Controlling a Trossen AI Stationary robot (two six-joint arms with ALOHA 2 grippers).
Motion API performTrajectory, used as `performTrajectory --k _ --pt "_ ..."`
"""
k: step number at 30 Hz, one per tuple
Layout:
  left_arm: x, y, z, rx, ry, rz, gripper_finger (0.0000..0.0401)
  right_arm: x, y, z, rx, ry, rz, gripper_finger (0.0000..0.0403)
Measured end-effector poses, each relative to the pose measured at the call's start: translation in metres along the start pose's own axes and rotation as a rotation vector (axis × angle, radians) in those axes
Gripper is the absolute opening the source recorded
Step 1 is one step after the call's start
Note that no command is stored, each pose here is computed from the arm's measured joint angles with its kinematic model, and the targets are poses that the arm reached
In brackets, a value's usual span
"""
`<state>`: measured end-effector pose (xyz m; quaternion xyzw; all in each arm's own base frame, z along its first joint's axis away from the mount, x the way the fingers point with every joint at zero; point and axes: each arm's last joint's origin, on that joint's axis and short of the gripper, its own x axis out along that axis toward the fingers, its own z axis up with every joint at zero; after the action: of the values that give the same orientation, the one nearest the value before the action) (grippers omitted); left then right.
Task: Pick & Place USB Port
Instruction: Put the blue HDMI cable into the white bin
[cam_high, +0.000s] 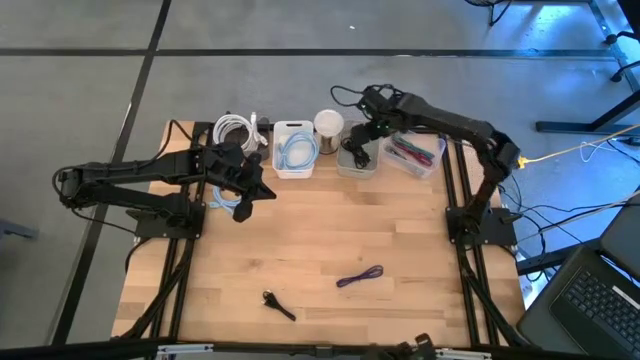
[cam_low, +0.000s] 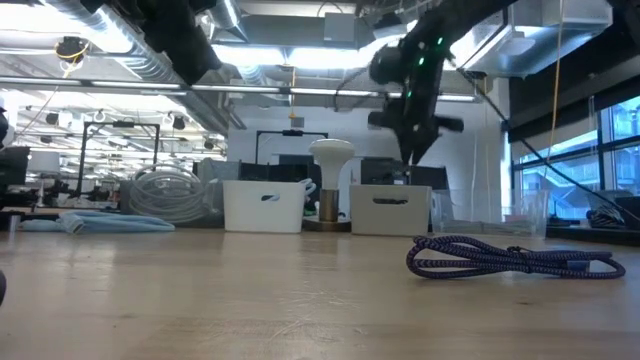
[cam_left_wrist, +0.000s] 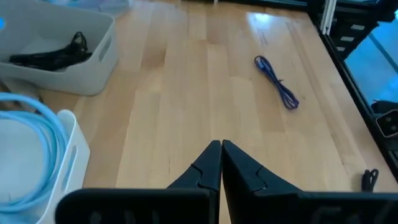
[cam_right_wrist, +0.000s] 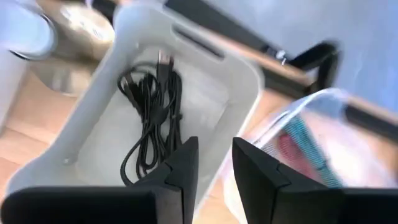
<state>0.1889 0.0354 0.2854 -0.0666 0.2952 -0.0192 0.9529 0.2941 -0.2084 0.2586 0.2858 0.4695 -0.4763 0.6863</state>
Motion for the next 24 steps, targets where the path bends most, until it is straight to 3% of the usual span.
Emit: performTrajectory --k 5,10,18,24 --pt "0.000 0.002 -0.002 -0.009 0.022 0.056 0.0005 -0.048 -0.011 -0.005 -0.029 -0.121 0.012 0.0101" --pt "-0.002 0.007 -0.012 -0.090 0.113 0.250 0.0022 -0.103 -0.024 -0.027 -0.086 -0.189 0.068 0.0101" --pt "0.001 0.011 -0.029 -0.257 0.288 0.408 0.0119 -0.171 -0.038 -0.070 -0.096 -0.292 0.211 0.0101" --pt "0.017 0.020 -0.048 -0.286 0.540 0.541 0.0182 -0.190 -0.033 -0.089 -0.130 -0.324 0.296 0.0101"
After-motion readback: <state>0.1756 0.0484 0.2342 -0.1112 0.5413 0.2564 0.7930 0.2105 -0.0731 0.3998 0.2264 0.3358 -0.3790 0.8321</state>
